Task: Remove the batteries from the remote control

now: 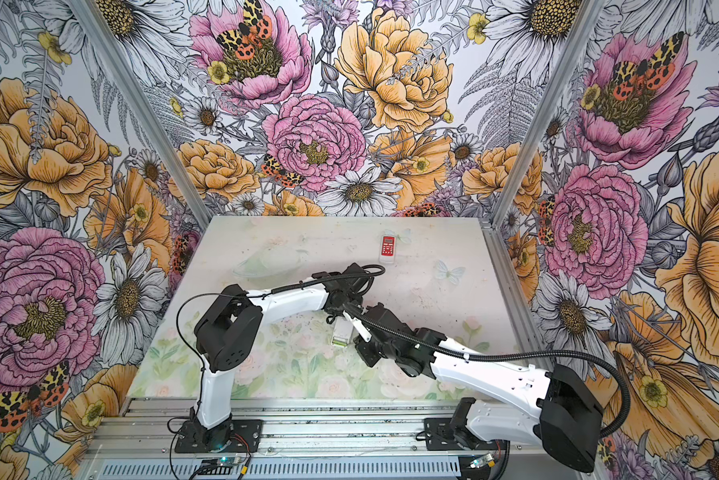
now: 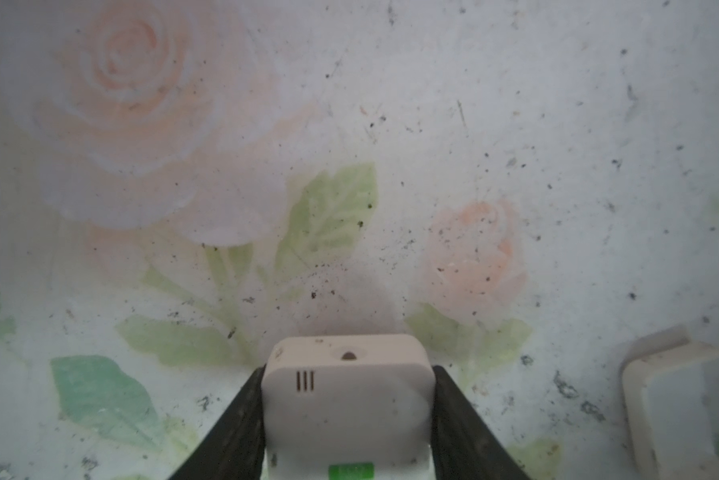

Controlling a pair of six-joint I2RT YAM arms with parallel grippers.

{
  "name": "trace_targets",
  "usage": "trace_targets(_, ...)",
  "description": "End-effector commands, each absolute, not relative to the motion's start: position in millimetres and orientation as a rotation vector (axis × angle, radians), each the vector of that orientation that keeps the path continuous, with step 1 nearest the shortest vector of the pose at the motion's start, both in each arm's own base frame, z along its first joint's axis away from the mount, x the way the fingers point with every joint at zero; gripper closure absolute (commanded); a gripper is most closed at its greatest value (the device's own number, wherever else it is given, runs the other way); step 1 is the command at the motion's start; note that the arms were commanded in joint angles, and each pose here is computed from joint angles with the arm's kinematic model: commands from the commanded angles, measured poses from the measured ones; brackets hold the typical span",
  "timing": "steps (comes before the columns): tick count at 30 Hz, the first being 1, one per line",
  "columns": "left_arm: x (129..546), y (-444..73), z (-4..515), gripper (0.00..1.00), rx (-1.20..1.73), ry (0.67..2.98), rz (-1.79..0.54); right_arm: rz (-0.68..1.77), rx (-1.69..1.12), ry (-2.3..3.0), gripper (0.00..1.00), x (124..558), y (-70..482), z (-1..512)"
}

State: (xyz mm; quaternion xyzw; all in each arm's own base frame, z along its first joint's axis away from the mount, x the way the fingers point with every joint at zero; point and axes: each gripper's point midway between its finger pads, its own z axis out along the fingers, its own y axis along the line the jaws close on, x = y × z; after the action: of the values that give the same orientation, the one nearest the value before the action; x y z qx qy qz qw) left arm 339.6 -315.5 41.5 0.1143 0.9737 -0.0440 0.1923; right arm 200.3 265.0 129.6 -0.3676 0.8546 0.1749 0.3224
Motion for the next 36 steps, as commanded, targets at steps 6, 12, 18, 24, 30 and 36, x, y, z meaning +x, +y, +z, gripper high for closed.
trace_targets(6,351,-324,65,0.71,0.309,2.659,-0.169,0.449,-0.976,2.218,1.00,206,268,138)
trace_targets(12,351,-326,65,0.71,0.310,2.662,-0.178,0.472,-0.969,2.238,1.00,206,276,131)
trace_targets(18,348,-333,64,0.76,0.312,2.680,-0.236,0.616,-0.774,2.168,1.00,207,277,129)
trace_targets(24,352,-333,65,0.77,0.261,2.700,-0.327,0.775,-0.583,2.059,1.00,205,278,135)
trace_targets(30,354,-335,69,0.79,0.252,2.699,-0.398,0.817,-0.486,2.012,1.00,208,278,134)
trace_targets(36,356,-334,67,0.79,0.191,2.705,-0.470,0.877,-0.414,1.963,1.00,211,278,142)
